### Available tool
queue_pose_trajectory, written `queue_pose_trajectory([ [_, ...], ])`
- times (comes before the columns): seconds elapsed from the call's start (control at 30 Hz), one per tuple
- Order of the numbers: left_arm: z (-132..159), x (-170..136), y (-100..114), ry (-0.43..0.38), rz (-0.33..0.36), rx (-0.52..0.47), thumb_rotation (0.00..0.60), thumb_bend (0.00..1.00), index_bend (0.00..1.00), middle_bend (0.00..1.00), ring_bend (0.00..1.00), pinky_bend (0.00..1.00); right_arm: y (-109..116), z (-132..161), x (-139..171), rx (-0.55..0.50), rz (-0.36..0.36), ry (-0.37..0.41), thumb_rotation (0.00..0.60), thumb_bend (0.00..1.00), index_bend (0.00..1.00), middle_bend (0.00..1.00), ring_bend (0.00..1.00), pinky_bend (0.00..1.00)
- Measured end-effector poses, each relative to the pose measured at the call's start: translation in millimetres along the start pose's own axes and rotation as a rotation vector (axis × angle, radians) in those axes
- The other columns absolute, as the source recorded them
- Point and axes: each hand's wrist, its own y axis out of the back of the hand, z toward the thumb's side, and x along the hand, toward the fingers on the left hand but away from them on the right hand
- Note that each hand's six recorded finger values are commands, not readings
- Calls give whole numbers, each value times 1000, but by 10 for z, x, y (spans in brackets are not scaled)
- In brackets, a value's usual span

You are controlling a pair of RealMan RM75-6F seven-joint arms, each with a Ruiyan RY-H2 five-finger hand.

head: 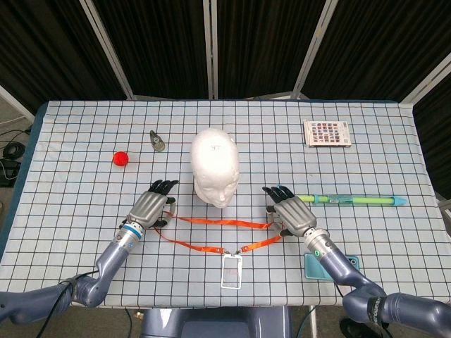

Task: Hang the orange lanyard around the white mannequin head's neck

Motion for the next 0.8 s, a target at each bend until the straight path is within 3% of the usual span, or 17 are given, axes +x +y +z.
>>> queue_pose_trajectory([
  [0.3,34,-279,372,-51,124,-44,600,514,690,0,0,0,263,130,181,-29,-91,87,600,385,738,63,0,0],
  [0.8,157,-667,1126,-93,240,-188,600,530,707,0,0,0,921,507,453,-146,-247,173,600,387,747,73,0,0],
])
